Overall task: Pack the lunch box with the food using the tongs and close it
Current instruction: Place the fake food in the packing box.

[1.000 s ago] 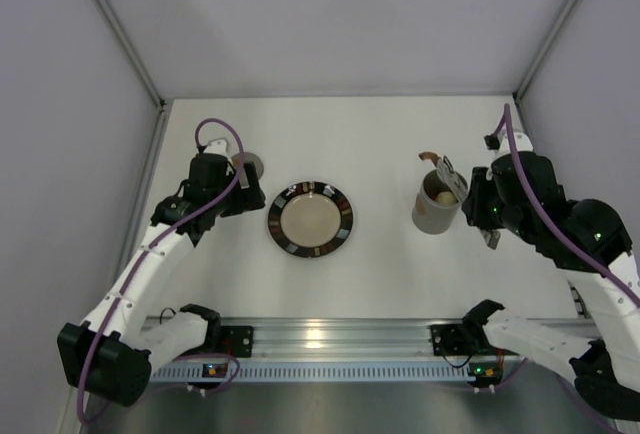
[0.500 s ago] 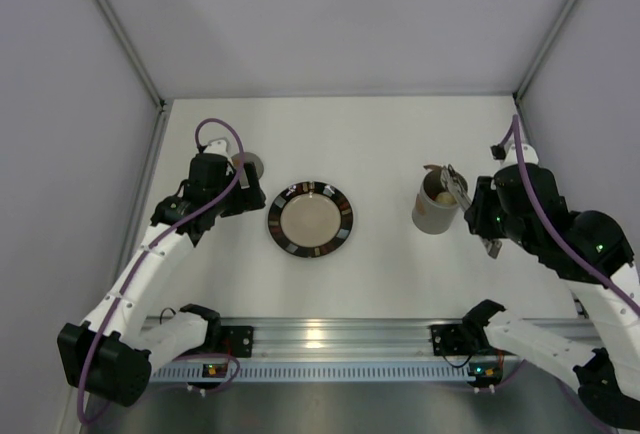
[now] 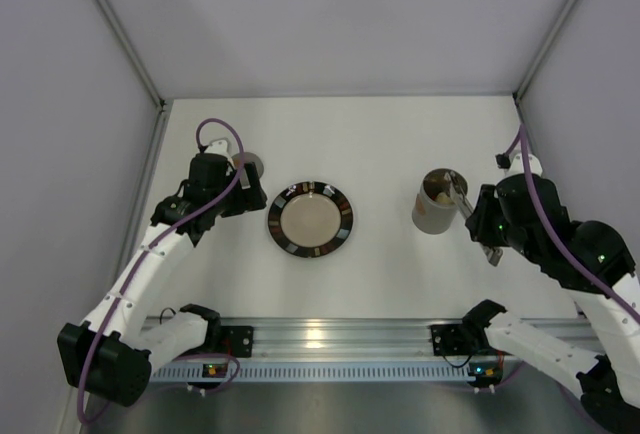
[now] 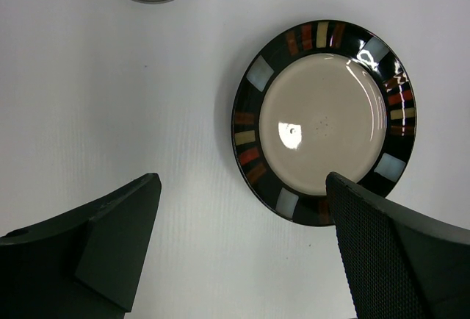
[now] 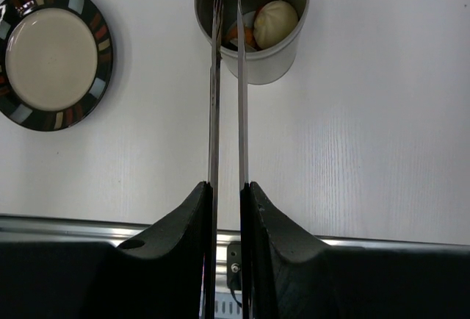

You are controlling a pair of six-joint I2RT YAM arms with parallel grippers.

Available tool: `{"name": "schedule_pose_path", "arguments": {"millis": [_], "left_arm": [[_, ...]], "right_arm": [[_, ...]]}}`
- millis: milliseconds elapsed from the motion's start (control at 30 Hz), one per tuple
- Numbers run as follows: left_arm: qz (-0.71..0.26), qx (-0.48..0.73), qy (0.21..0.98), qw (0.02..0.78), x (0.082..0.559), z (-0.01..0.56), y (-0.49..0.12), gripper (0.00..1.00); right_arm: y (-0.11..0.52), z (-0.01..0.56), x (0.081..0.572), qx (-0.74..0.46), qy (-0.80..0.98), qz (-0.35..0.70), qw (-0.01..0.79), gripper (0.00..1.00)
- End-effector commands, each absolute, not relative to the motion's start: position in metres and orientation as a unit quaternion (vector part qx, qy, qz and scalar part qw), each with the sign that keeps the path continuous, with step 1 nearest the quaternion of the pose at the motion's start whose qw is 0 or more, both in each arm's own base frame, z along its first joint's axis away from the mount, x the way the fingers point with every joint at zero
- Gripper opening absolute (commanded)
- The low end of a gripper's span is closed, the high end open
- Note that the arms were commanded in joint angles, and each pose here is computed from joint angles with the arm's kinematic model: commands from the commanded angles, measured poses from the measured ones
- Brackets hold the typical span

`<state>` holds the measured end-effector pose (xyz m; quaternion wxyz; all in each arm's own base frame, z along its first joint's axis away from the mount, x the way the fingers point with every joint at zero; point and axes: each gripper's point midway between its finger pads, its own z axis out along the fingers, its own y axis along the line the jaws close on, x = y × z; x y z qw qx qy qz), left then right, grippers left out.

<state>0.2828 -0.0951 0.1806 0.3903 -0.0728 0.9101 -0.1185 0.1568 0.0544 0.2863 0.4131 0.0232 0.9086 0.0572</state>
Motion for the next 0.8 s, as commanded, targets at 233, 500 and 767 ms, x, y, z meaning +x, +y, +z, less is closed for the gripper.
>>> {"name": "schedule_pose_path", "arguments": {"millis": [233,500,767], "left_arm": [[-0.129,-0.069,0.901,0.409,0.2923,0.1861,-0.0986,0.99],[-0.129,-0.069,0.901,0.408,0.2921,0.1855,-0.0985,0.99],[-0.129,-0.070,0.901,0.409,0.2921,0.1859,-0.0982,0.99]], "right_arm": [[0.0295,0.2653,0.1263,0.029,0.933,0.013,0.360,0.18],[0.0295,0.2648,0.1262,0.029,0.933,0.013,0.359,0.24],[0.0297,0.2657,0.1262,0.028,0.932,0.014,0.360,0.32]]}}
